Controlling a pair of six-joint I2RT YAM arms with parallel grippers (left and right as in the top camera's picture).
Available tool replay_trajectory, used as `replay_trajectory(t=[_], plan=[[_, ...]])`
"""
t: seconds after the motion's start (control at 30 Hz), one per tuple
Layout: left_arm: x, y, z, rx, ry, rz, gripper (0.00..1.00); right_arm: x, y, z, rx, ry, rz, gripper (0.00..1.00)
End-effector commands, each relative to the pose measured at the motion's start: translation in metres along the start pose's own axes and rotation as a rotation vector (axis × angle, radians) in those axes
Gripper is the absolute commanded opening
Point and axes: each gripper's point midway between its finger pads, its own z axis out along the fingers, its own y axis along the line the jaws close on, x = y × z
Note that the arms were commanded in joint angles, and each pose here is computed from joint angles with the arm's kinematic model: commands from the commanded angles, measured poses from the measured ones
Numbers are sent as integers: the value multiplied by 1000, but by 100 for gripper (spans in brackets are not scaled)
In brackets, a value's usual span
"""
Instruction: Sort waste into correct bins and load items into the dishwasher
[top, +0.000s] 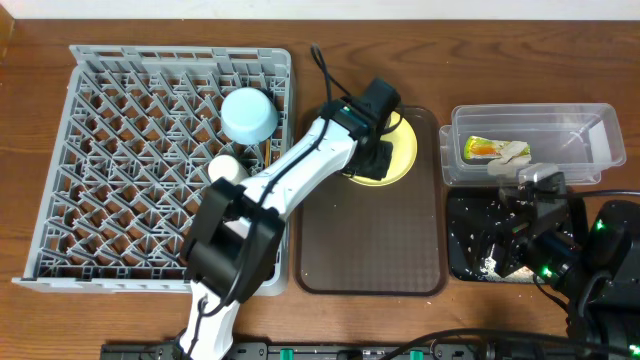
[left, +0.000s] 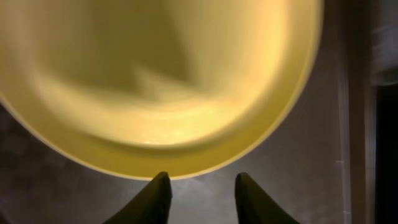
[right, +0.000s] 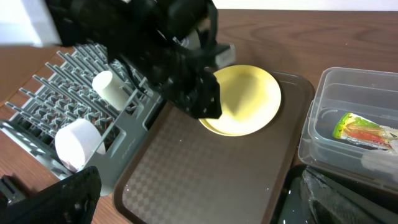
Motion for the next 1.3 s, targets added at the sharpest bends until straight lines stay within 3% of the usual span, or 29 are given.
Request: replay_trajectory(t=[0.0,0.5,0.6,0.8,0.93,1.07,1.27], plan=[[17,5,23,-26,79,-4,29,-3,3,-2,-5,-7,-20,99],[75,-6,31,-93,276,45,19,-3,3,-2,-5,-7,-20,99],[84,-5,28,-103,310,57,12,-3,3,-2,-5,-7,-21,99],[92,-3,25,-116,343,56,14,-3,3,-2,-5,-6,-19,99],[81,-9,30,-90,294,63,17,-2,3,-2,-5,-5,-19,99],[67,-31,31,16,250,60,42,-2,3,-2,-5,-5,-19,99],[28,-51,33,87,90,94,53,-2,3,-2,-5,-4,-19,99]])
